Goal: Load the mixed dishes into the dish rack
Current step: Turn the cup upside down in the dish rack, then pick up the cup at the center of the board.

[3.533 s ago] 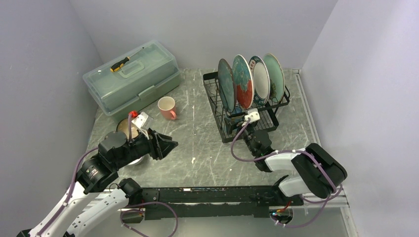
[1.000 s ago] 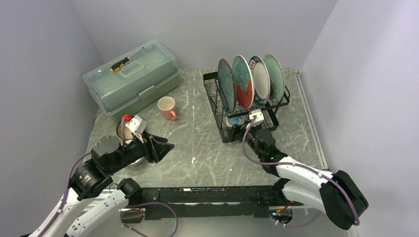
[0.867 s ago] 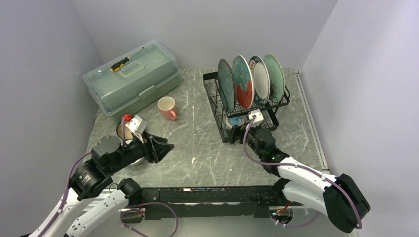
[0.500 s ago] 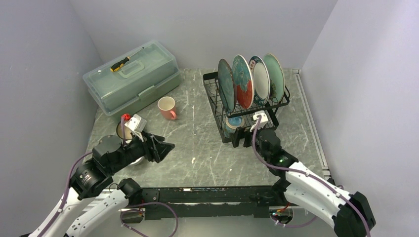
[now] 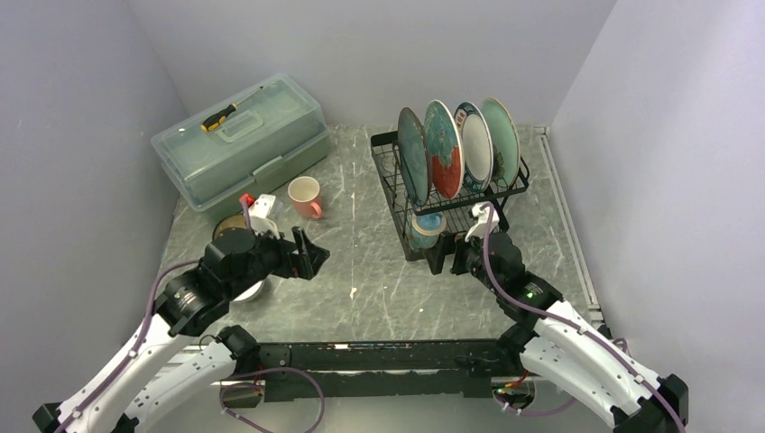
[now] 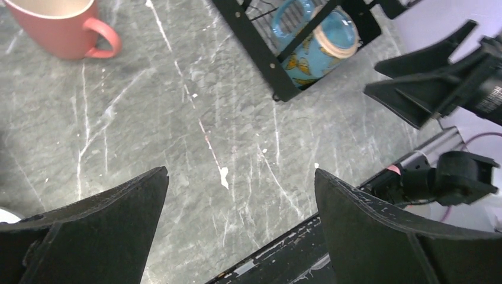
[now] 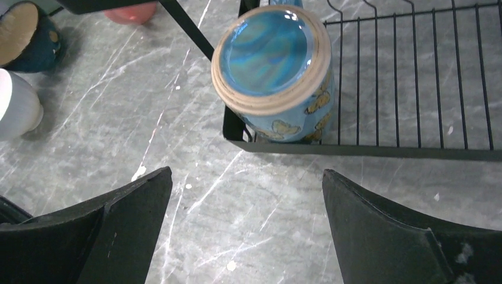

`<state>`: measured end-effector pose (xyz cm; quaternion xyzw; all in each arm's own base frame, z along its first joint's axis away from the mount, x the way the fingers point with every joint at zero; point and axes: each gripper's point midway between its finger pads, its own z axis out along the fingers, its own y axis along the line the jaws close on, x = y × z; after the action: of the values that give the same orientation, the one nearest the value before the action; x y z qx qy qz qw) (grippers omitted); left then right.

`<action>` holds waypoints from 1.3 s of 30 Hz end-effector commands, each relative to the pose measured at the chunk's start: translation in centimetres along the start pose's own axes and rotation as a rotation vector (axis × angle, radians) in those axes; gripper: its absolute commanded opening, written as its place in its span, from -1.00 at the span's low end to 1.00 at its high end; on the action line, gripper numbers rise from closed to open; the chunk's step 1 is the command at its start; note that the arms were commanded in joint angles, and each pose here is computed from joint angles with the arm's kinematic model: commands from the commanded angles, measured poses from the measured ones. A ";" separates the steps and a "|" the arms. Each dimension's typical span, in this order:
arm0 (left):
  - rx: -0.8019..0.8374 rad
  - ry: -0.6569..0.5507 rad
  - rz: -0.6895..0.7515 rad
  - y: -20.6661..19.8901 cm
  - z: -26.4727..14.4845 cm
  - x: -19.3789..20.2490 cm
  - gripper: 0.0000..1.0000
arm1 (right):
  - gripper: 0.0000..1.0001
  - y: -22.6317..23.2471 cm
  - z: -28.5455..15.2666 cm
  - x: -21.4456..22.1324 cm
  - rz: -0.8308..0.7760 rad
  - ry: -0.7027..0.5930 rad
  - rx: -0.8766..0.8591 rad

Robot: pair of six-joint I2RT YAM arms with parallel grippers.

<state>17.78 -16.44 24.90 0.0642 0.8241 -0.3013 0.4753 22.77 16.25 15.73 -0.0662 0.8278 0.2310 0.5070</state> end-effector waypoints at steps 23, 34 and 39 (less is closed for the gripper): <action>-0.644 0.075 -0.031 9.0 12.4 0.5 0.90 | 1.00 2.2 -1.1 0.7 0.075 0.016 -0.124; -0.783 0.209 -0.036 12.6 16.7 1.1 0.79 | 1.00 3.2 -1.1 0.4 0.052 0.010 -0.185; -0.829 0.237 -0.080 13.7 17.7 1.9 0.73 | 1.00 3.6 -0.9 0.4 0.038 0.013 -0.203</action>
<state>34.39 -15.54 10.46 -0.1051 0.9295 0.0448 0.3506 20.31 18.13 15.34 -0.0869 0.8254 0.3024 0.4688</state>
